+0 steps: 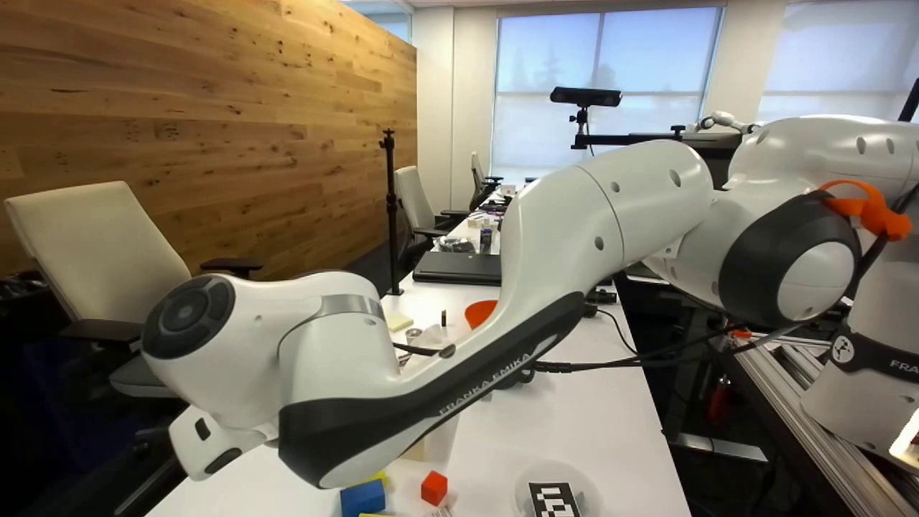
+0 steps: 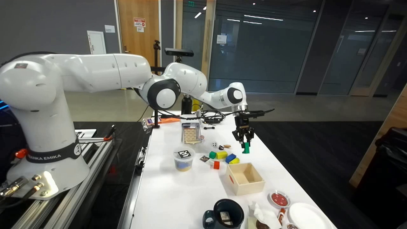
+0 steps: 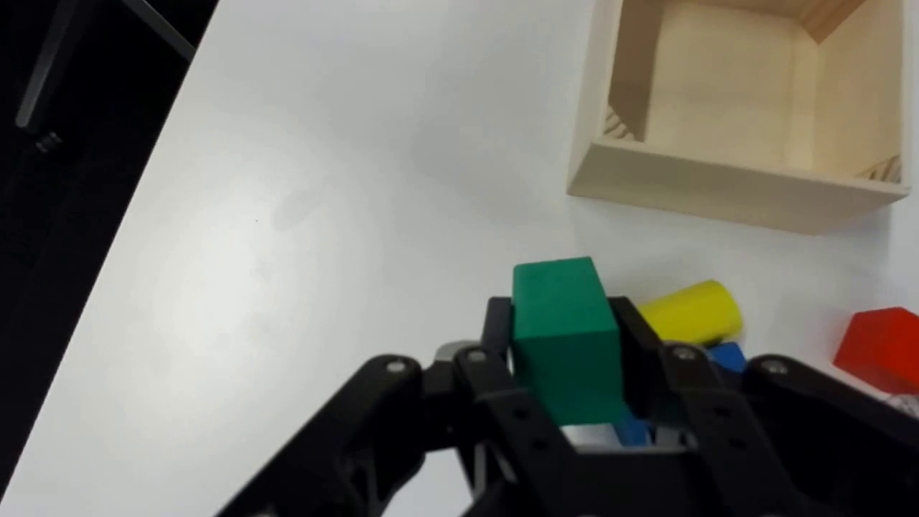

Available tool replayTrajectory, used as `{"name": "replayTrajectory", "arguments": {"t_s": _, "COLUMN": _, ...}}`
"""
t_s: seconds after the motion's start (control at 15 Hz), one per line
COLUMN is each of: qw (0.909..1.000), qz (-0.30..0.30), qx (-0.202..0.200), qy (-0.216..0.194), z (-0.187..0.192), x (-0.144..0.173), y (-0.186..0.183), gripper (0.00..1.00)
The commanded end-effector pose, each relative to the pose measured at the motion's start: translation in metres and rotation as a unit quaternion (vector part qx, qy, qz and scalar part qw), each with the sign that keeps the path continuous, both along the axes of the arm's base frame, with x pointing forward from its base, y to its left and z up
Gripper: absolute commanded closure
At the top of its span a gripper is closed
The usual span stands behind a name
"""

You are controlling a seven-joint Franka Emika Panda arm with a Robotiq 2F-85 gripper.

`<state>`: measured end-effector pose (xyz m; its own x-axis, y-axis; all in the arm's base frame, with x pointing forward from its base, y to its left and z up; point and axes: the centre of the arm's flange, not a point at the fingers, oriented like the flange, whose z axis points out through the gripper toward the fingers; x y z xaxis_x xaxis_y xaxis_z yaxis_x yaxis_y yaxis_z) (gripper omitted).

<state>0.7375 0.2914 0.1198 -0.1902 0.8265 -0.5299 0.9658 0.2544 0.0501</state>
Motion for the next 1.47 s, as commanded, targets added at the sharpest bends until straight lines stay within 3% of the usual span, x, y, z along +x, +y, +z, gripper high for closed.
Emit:
{"name": "replayTrajectory", "arguments": {"t_s": 0.0, "qw": 0.9957, "qz": -0.035, "qx": 0.084, "qy": 0.017, "z": 0.003, "x": 0.048, "y": -0.004, "gripper": 0.88}}
{"name": "replayTrajectory", "arguments": {"t_s": 0.4, "qw": 0.9798, "qz": -0.079, "qx": 0.183, "qy": 0.019, "z": 0.007, "x": 0.057, "y": -0.017, "gripper": 0.88}}
{"name": "replayTrajectory", "arguments": {"t_s": 0.87, "qw": 0.9705, "qz": -0.106, "qx": 0.216, "qy": 0.006, "z": 0.002, "x": 0.072, "y": -0.04, "gripper": 0.88}}
{"name": "replayTrajectory", "arguments": {"t_s": 1.4, "qw": 0.9474, "qz": -0.123, "qx": 0.295, "qy": 0.005, "z": -0.016, "x": 0.078, "y": -0.043, "gripper": 0.88}}
